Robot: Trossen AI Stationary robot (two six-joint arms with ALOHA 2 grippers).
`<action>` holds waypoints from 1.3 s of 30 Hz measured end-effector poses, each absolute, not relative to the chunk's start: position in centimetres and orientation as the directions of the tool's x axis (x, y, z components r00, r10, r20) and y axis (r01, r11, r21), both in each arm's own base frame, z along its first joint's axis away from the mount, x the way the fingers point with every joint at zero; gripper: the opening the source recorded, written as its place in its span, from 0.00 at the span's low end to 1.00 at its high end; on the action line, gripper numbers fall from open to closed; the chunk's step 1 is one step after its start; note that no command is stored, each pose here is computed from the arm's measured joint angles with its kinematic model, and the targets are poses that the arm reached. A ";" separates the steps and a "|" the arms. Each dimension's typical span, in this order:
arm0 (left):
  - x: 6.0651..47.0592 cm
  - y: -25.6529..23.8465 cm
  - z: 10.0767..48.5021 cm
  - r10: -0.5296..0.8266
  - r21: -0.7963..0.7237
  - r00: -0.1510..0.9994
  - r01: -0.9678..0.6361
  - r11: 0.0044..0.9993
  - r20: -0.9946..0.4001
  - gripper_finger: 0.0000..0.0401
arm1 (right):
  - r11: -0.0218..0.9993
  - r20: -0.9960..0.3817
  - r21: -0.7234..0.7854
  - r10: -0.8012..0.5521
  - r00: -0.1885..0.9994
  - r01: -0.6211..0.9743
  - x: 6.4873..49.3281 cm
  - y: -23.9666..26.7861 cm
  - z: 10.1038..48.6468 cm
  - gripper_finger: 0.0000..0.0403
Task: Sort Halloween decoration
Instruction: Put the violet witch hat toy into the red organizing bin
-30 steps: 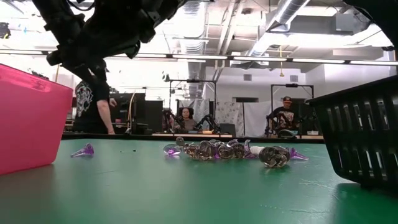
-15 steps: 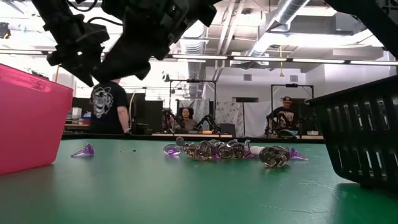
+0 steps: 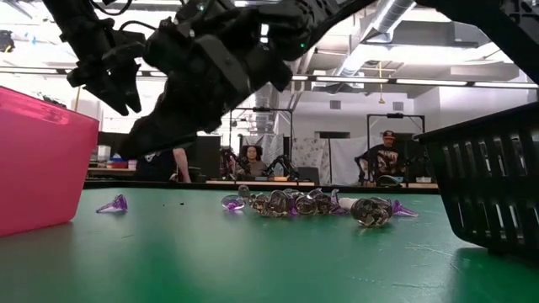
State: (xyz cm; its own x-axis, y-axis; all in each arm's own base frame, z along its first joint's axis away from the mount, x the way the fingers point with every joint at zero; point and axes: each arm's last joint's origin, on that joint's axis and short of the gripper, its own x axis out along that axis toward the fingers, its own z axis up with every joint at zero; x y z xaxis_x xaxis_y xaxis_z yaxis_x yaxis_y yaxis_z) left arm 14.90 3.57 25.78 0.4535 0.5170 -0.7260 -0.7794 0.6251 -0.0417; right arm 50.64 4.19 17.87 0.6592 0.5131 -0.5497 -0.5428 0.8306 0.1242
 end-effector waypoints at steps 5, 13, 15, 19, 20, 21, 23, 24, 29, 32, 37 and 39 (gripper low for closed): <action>14.9 3.6 25.8 0.517 -0.042 0.454 -0.779 0.625 -0.726 0.55 | 0.824 -0.545 0.069 0.503 0.671 -0.562 50.4 4.2 17.0 0.40; 14.9 3.6 25.8 0.518 -0.043 0.455 -0.780 0.625 -0.724 0.55 | 0.819 -0.539 -0.021 0.473 0.697 -0.573 50.7 5.4 16.6 0.58; 14.9 3.6 25.8 0.519 -0.042 0.455 -0.780 0.624 -0.724 0.55 | 0.809 -0.550 -0.039 0.473 0.689 -0.587 50.7 5.8 16.1 0.60; 14.9 3.6 25.8 0.520 -0.042 0.454 -0.781 0.624 -0.723 0.55 | 0.802 -0.553 -0.036 0.482 0.680 -0.597 50.8 6.7 15.3 0.60; 14.9 3.6 25.8 0.526 -0.037 0.452 -0.782 0.622 -0.721 0.55 | 0.799 -0.548 -0.039 0.485 0.682 -0.600 50.9 6.9 15.0 0.60; 14.9 3.6 25.8 0.531 -0.031 0.449 -0.783 0.621 -0.719 0.55 | 0.797 -0.549 -0.039 0.486 0.680 -0.602 50.9 7.1 14.7 0.60; 14.9 3.6 25.8 0.538 -0.024 0.446 -0.785 0.619 -0.715 0.55 | 0.797 -0.557 -0.034 0.486 0.674 -0.603 51.0 7.1 14.2 0.60; 14.9 3.6 25.8 0.541 -0.021 0.444 -0.787 0.617 -0.714 0.55 | 0.798 -0.559 -0.033 0.484 0.673 -0.602 51.0 7.1 13.8 0.60; 14.9 3.6 25.8 0.544 -0.020 0.443 -0.788 0.615 -0.712 0.55 | 0.829 -0.567 -0.013 0.455 0.687 -0.559 51.3 6.9 12.9 0.59; 14.9 3.7 25.8 0.546 -0.020 0.442 -0.789 0.614 -0.712 0.55 | 0.839 -0.584 -0.002 0.440 0.682 -0.544 51.2 6.5 12.8 0.59; 14.9 3.7 25.8 0.554 -0.014 0.438 -0.793 0.608 -0.708 0.55 | 0.846 -0.595 0.000 0.428 0.680 -0.533 51.2 6.1 12.7 0.50; 14.9 3.7 25.8 0.555 -0.015 0.437 -0.794 0.607 -0.707 0.55 | 0.848 -0.596 -0.002 0.425 0.682 -0.530 51.2 6.1 12.7 0.43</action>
State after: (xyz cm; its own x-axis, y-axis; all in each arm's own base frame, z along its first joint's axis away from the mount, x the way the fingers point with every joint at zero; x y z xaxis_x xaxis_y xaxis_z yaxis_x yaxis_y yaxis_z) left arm 14.86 3.68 25.85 0.4375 0.5551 -0.7074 -0.7943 0.6073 -0.0146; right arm 51.22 6.06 12.67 0.6815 0.4249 -0.5958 -0.5302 0.8479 -0.0017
